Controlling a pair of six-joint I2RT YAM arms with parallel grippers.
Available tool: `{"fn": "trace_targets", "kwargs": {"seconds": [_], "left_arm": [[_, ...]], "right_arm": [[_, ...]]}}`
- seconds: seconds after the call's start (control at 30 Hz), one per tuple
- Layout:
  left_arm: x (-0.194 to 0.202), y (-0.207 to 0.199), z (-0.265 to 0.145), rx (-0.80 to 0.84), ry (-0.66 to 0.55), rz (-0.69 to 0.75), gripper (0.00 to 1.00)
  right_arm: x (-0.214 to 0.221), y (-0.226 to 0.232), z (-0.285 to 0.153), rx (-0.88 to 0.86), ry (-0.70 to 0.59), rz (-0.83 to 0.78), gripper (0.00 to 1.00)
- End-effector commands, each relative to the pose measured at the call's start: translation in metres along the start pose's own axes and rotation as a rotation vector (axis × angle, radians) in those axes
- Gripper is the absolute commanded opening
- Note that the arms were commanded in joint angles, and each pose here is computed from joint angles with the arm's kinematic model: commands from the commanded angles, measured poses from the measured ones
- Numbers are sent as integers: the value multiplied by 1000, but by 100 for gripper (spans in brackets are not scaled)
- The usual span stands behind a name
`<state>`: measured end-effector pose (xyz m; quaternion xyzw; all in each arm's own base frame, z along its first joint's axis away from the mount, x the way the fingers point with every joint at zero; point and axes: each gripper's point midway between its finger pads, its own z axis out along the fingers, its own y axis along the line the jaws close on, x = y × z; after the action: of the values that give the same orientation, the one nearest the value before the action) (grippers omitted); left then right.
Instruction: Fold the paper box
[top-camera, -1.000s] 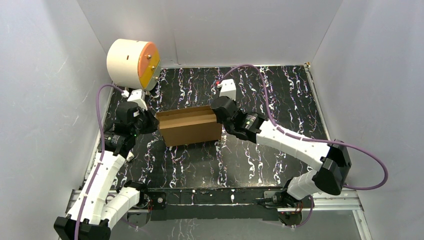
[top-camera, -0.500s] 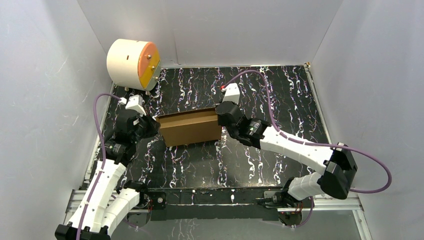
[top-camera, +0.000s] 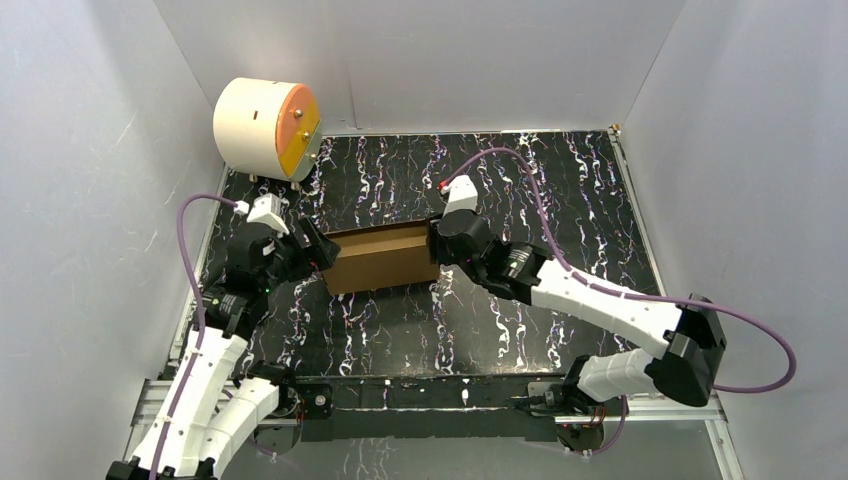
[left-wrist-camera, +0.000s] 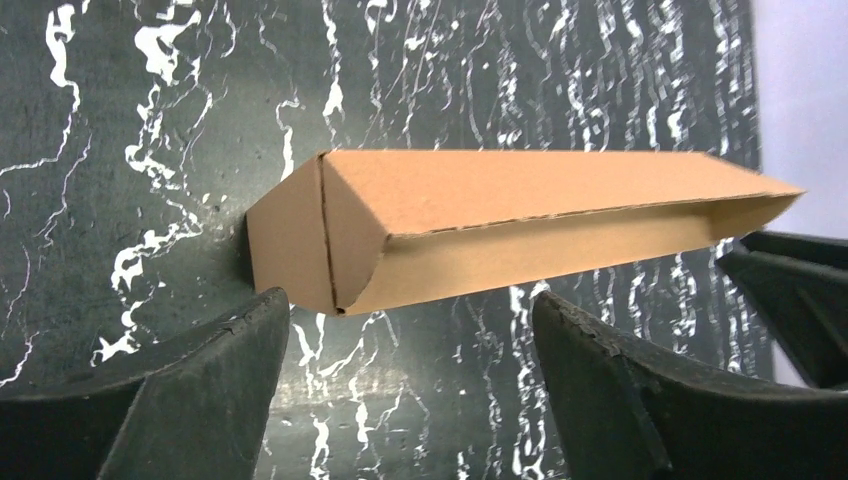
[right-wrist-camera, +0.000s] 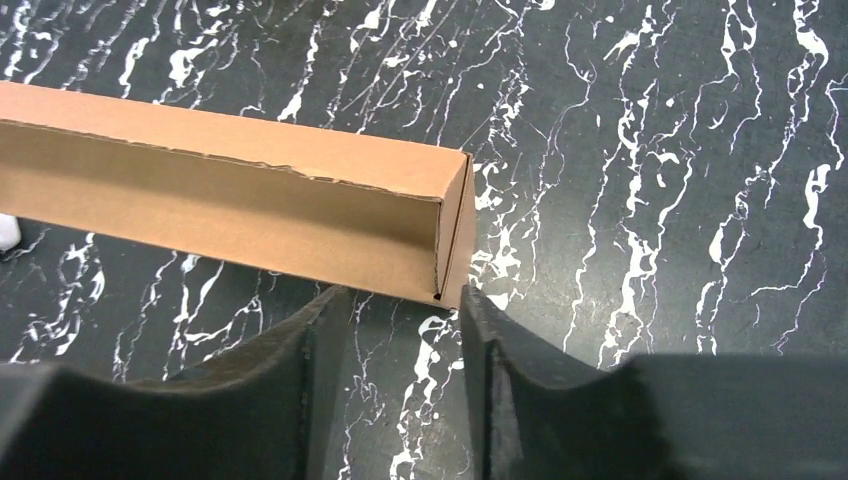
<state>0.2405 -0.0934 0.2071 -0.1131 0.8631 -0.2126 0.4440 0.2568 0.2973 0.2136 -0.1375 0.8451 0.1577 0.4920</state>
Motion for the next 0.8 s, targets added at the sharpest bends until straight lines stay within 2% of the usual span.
{"fn": "trace_targets", "kwargs": {"seconds": [0.0, 0.2, 0.37, 0.5, 0.77], "left_arm": [[-37, -24, -25, 58, -111, -42, 90], [-63, -19, -24, -21, -172, -39, 92], [-80, -11, -12, -86, -214, 7, 89], [-84, -7, -2, -114, -215, 37, 79], [-64, 1, 18, -119, -146, 51, 70]], "right_arm": [[-37, 6, -22, -48, -85, 50, 58], [-68, -5, -26, -13, -150, 59, 72], [-87, -16, -17, 21, -181, 65, 72], [-94, -20, -4, 26, -192, 78, 67], [-80, -21, 19, 22, -143, 77, 62]]}}
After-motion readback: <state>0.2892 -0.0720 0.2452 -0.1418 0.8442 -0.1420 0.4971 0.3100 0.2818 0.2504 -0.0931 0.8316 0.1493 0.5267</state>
